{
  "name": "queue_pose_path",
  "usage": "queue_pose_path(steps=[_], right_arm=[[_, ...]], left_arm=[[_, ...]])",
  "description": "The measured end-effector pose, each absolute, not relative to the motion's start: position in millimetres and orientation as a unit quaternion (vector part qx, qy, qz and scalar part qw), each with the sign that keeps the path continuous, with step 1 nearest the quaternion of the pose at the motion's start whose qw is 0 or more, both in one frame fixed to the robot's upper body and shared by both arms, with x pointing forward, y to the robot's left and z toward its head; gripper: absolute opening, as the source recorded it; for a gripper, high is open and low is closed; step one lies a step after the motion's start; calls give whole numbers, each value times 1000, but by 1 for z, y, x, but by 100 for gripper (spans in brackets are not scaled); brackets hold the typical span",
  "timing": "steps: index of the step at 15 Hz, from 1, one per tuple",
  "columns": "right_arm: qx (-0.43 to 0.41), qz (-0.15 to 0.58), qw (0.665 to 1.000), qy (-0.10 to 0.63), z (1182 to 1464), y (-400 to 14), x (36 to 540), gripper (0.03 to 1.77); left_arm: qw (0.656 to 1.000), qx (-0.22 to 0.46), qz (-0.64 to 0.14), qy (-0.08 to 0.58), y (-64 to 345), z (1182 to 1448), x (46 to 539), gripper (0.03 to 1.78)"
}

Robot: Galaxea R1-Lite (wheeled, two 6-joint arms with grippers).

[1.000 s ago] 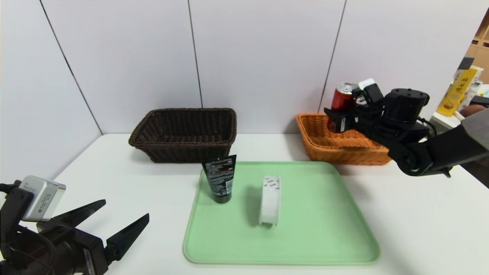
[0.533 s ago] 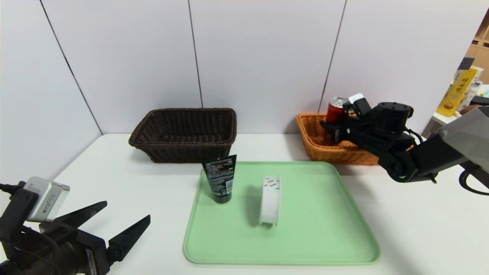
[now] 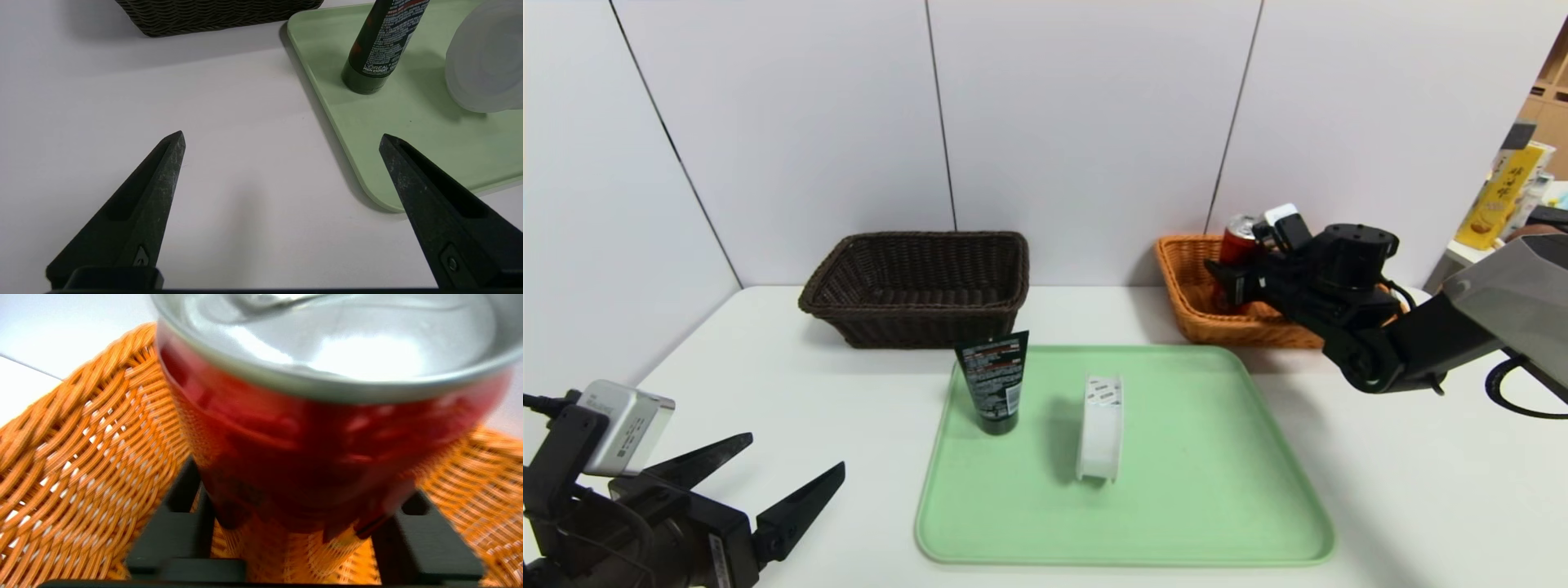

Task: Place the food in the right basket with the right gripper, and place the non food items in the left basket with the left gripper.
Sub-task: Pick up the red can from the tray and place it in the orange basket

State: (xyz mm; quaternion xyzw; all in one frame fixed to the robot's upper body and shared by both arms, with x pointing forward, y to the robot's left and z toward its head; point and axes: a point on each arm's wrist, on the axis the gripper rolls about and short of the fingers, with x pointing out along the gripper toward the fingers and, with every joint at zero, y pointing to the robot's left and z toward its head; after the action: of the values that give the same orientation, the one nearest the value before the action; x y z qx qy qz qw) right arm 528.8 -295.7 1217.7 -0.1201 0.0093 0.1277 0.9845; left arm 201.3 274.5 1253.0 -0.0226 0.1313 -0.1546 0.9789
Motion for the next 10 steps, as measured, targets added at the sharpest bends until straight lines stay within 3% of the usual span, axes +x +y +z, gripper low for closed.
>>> queue_pose_path(steps=[4, 10], right_arm=[[-118, 116, 986, 3, 1222, -296, 531, 134], [-119, 114, 986, -19, 1251, -295, 519, 154]], left_arm=[[979, -23, -154, 133, 274, 1253, 202, 169], [978, -28, -154, 135, 273, 1253, 204, 169]])
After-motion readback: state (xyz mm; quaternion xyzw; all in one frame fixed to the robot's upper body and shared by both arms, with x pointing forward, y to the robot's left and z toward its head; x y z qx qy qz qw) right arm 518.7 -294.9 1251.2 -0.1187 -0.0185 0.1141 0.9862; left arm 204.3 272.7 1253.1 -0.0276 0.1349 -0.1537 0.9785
